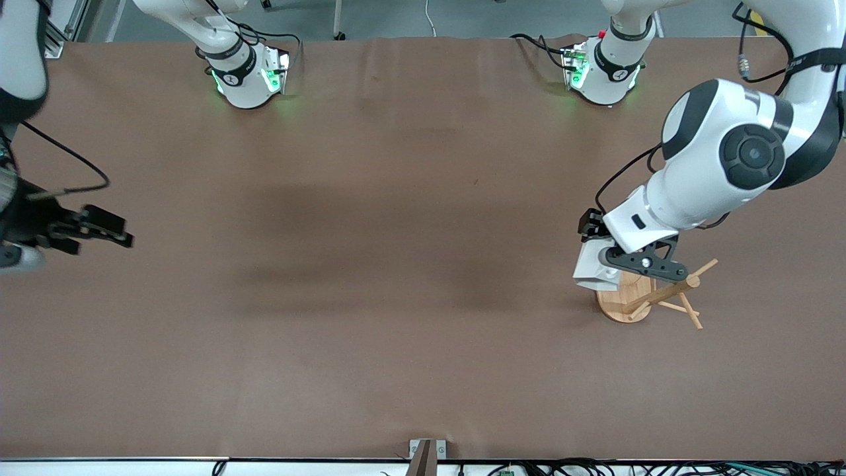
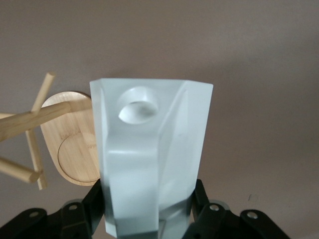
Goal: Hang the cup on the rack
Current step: 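Move the cup over the wooden rack while the right gripper retracts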
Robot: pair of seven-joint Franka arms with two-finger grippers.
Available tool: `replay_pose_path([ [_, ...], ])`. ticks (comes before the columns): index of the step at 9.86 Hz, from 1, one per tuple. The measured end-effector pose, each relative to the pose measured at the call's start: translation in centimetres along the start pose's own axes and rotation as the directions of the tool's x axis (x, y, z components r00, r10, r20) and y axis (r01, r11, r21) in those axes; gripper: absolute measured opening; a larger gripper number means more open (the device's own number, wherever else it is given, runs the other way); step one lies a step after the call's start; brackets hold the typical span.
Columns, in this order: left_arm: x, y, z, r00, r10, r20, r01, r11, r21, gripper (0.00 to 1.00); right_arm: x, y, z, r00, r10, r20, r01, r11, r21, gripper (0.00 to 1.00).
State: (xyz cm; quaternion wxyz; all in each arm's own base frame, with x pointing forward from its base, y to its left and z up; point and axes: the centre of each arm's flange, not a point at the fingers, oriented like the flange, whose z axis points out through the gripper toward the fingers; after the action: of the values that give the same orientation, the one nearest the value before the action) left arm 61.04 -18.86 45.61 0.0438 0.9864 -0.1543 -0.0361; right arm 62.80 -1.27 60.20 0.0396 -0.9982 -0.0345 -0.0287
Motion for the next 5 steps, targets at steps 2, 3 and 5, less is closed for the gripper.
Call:
replay_pose_path([
  [2, 0.0, -0.2, 1.2, 0.999, 0.032, 0.022, -0.031, 0.999, -0.007, 0.71, -0.9, 1.8, -2.7, 0.999, 0.02, -0.031, -0.02, 1.0, -0.02, 1.0],
  [3, -0.1, -0.2, 1.6, 0.999, 0.034, 0.03, -0.034, 0.999, -0.005, 0.71, -1.8, 2.4, -4.2, 0.999, 0.022, -0.03, -0.023, 0.999, -0.022, 1.0],
  [5, -0.6, -0.6, 2.0, 0.999, 0.03, 0.042, -0.03, 1.0, 0.003, 0.71, -4.5, 2.1, -7.9, 0.999, 0.042, -0.031, -0.043, 0.999, -0.023, 1.0],
])
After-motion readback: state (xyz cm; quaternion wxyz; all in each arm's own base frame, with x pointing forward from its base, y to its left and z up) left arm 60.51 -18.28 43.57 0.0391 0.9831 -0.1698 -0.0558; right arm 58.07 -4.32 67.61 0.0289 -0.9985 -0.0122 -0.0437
